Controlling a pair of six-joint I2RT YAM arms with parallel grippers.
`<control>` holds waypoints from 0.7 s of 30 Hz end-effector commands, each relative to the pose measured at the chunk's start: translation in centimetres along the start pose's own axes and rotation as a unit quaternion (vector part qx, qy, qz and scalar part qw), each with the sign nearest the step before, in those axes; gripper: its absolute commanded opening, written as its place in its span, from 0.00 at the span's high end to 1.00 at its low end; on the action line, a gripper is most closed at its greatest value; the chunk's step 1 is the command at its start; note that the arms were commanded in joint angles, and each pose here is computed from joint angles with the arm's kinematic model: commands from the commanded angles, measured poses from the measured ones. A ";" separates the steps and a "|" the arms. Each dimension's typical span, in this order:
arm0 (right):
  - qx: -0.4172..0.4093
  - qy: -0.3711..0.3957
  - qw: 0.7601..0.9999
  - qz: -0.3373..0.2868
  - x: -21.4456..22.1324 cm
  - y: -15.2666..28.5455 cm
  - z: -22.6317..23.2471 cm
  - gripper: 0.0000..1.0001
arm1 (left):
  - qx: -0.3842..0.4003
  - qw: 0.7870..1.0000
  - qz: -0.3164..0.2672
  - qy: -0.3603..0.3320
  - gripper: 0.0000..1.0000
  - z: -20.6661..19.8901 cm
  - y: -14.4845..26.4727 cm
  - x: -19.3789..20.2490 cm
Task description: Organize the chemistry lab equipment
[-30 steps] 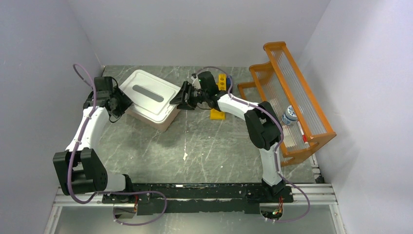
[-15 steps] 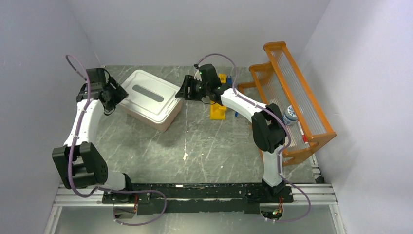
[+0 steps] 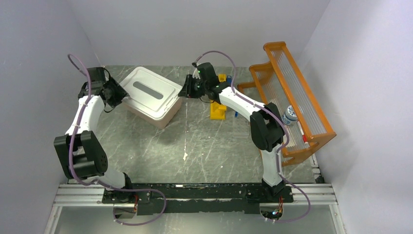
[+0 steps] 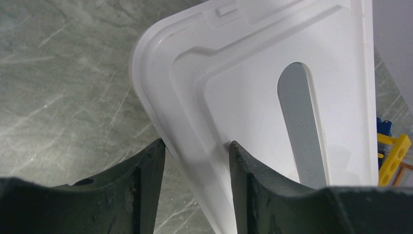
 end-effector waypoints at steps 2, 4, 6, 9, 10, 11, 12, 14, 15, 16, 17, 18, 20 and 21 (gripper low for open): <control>0.046 0.011 0.999 0.014 1.0 -1.7 -1.5 0.74 | 0.033 0.998 0.051 -0.029 0.44 -0.8 -2.0 0.3; 0.041 0.023 0.999 -0.003 -0.1 -0.9 -0.6 0.70 | 0.039 0.997 0.055 -0.034 0.39 -1.3 -1.7 -0.1; 0.036 0.035 0.998 -0.027 -1.3 0.5 0.4 0.61 | 0.046 0.997 0.049 -0.042 0.32 -1.8 -0.9 -0.6; 0.043 0.058 0.995 -0.072 -3.2 3.5 1.9 0.51 | 0.056 0.996 0.026 -0.058 0.22 -2.6 1.3 -1.6; 0.050 0.066 0.993 -0.085 -3.7 4.6 2.3 0.47 | 0.060 0.996 0.016 -0.066 0.19 -2.9 2.2 -2.0; 0.060 0.073 0.990 -0.101 -4.3 5.9 2.7 0.44 | 0.062 0.995 0.006 -0.074 0.17 -3.2 3.2 -2.3; 0.070 0.082 0.988 -0.112 -4.5 7.3 3.0 0.42 | 0.067 0.994 -0.005 -0.083 0.14 -3.6 4.2 -2.5; 0.099 0.095 0.980 -0.141 -4.8 10.5 3.4 0.39 | 0.077 0.991 -0.018 -0.104 0.11 -4.2 5.9 -2.3; 0.120 0.099 0.978 -0.140 -4.2 11.2 2.8 0.37 | 0.090 0.989 -0.023 -0.118 0.11 -4.6 6.8 -1.9; 0.140 0.103 0.973 -0.149 -3.9 12.7 2.6 0.36 | 0.105 0.985 -0.028 -0.135 0.10 -5.1 7.6 -1.5; 0.154 0.108 0.969 -0.162 -3.7 14.7 2.8 0.34 | 0.125 0.980 -0.029 -0.152 0.10 -5.7 8.5 -0.8; 0.170 0.111 0.965 -0.164 -3.1 16.0 2.5 0.31 | 0.147 0.974 -0.030 -0.169 0.10 -6.2 9.3 -0.2; 0.209 0.109 0.957 -0.171 -2.0 18.9 1.9 0.21 | 0.190 0.960 -0.032 -0.202 0.10 -7.2 11.0 1.1; 0.231 0.104 0.952 -0.170 -1.3 20.3 1.6 0.17 | 0.213 0.952 -0.031 -0.218 0.11 -7.5 11.7 1.8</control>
Point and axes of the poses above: each gripper's point midway between its finger pads, its own y axis back along the fingers, its own z axis along the line the jaws close on, x = y × z, the point moved 8 cm from there along y, back along the fingers, and after that the axes turned 5 degrees about y, right-handed, at the moved point
